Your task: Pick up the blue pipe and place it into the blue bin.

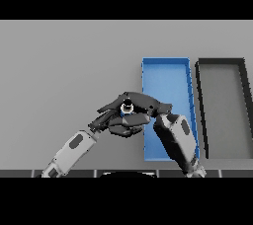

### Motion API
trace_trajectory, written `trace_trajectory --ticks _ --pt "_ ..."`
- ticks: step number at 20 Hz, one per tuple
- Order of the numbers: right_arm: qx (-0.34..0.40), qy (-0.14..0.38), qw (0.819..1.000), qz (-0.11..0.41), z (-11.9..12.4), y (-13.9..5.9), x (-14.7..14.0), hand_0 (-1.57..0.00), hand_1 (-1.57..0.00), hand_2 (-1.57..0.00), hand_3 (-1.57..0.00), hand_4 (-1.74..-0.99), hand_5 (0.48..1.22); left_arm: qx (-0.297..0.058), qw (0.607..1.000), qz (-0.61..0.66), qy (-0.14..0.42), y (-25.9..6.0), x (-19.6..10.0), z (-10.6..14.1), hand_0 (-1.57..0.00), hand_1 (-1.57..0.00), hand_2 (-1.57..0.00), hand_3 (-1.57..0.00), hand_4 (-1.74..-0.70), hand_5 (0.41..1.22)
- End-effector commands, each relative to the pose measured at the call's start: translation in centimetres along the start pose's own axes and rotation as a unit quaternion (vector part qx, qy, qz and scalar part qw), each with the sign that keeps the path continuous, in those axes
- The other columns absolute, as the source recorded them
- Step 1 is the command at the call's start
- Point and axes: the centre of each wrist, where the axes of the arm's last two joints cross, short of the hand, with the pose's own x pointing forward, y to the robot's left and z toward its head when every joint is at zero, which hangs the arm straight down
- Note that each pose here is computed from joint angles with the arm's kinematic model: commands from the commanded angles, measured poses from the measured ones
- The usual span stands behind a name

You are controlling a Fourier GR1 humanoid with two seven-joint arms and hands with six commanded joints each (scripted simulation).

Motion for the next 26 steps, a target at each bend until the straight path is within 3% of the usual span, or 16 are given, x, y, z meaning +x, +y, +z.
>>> trace_trajectory --ticks 1,5,9,12,15,20,24,26 --pt "-0.004 0.008 1.0 -0.012 -0.3 -0.3 0.6 -1.57 -1.57 -1.57 -1.57 -1.494 1.221 -0.002 1.0 0.0 -0.005 -0.1 -0.1 0.3 0.0 0.0 0.0 0.0 -0.87 0.535" --pt "-0.01 -0.006 1.0 -0.019 -0.9 -1.3 4.2 -1.57 -1.57 -1.57 -1.57 -1.492 1.221 0.001 1.0 0.003 0.007 0.2 -0.5 0.3 0.0 0.0 0.0 0.0 -0.87 0.509" --pt "-0.015 -0.06 0.997 0.045 -1.6 -3.3 9.3 -1.57 -1.57 -1.57 -1.57 -1.495 1.221 -0.008 1.0 0.001 0.0 0.1 -0.1 0.5 0.0 0.0 0.0 0.0 -0.87 0.486" --pt "-0.078 -0.081 0.992 0.055 -1.7 -5.8 11.5 -1.57 -1.57 -1.57 -1.57 -1.496 1.221 -0.011 1.0 0.004 -0.004 -0.4 -0.2 0.8 0.0 0.0 0.0 0.0 -0.86 0.483" --pt "-0.156 -0.068 0.982 0.082 -0.7 -8.7 12.4 -1.57 -1.57 -1.57 -1.57 -1.498 1.221 -0.001 1.0 -0.002 0.004 0.2 0.2 0.9 0.0 0.0 0.0 0.0 -0.85 0.484" --pt "-0.288 0.017 0.956 0.053 3.9 -14.4 9.8 -1.57 -1.57 -1.57 -1.57 -1.499 1.221 0.007 1.0 -0.015 0.011 0.3 0.2 1.2 0.0 0.0 0.0 0.0 -0.83 0.467" --pt "-0.36 0.071 0.93 0.014 7.5 -16.1 6.0 -1.57 -1.57 -1.57 -1.57 -1.499 1.221 0.012 1.0 -0.018 0.008 0.5 0.4 1.5 0.0 0.0 0.0 0.0 -0.82 0.462" --pt "-0.38 0.107 0.919 -0.008 9.0 -15.6 3.6 -1.57 -1.57 -1.57 -1.57 -1.499 1.221 0.013 1.0 -0.017 0.008 0.7 0.0 1.9 0.0 0.0 0.0 0.0 -0.83 0.463"
